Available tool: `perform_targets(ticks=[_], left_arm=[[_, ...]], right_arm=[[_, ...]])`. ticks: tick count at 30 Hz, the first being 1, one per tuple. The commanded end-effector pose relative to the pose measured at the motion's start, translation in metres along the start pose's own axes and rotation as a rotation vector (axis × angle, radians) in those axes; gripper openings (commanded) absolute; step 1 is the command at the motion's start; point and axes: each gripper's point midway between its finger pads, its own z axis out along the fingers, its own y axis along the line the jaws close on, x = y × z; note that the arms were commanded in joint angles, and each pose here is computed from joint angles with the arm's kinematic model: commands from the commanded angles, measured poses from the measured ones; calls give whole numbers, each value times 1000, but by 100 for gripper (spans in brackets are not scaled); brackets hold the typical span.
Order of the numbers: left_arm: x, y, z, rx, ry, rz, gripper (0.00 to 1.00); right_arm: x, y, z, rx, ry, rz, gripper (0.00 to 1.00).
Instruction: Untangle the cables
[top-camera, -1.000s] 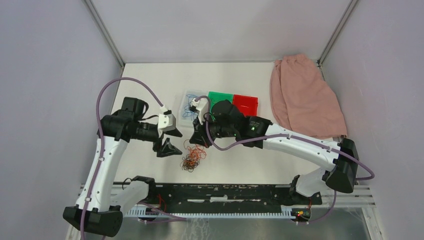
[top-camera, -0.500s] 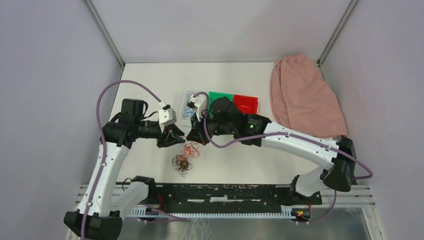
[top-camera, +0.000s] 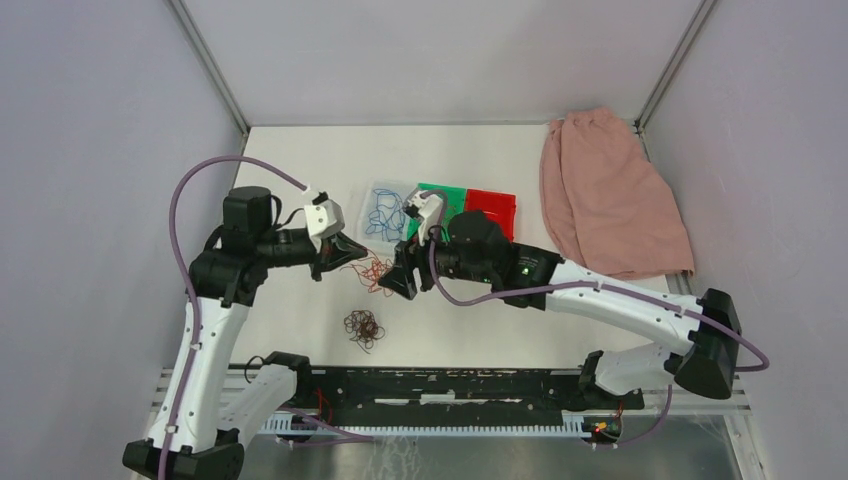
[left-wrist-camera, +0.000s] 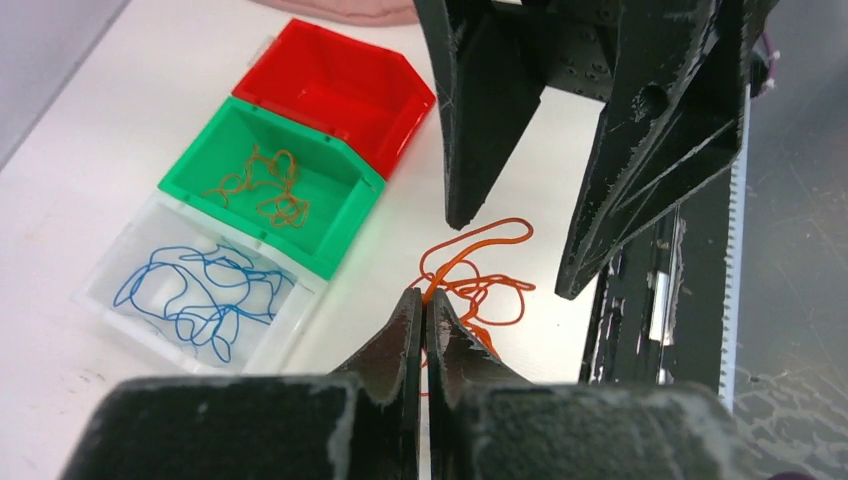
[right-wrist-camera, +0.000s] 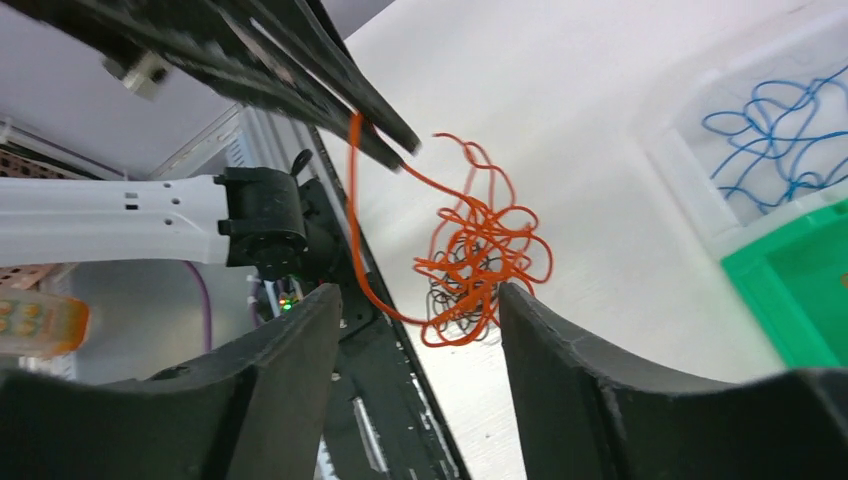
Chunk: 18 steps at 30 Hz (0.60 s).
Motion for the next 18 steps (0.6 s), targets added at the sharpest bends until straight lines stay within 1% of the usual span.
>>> perform_targets(ticks=[1, 4, 7, 11, 14, 18], left_arm=[[-40, 2, -9, -36, -84, -4, 3], [-48, 1, -11, -41, -103, -61, 3], [-54, -2, -12, -40, -120, -110, 3], [-63, -8, -16, -28, -138, -137, 3], [-64, -15, -17, -4, -135, -157, 3], [-67, -18, -17, 18, -138, -175, 3]], right_arm=[[-44, 5, -21, -20, -259, -38, 68], [-46, 3, -24, -27, -304, -65, 72], [-54, -7, -24, 25, -359, -84, 72], [-71, -25, -29, 145, -443, -98, 67], [-84, -31, -34, 203, -515, -121, 66], [-86, -27, -24, 203, -513, -162, 66]])
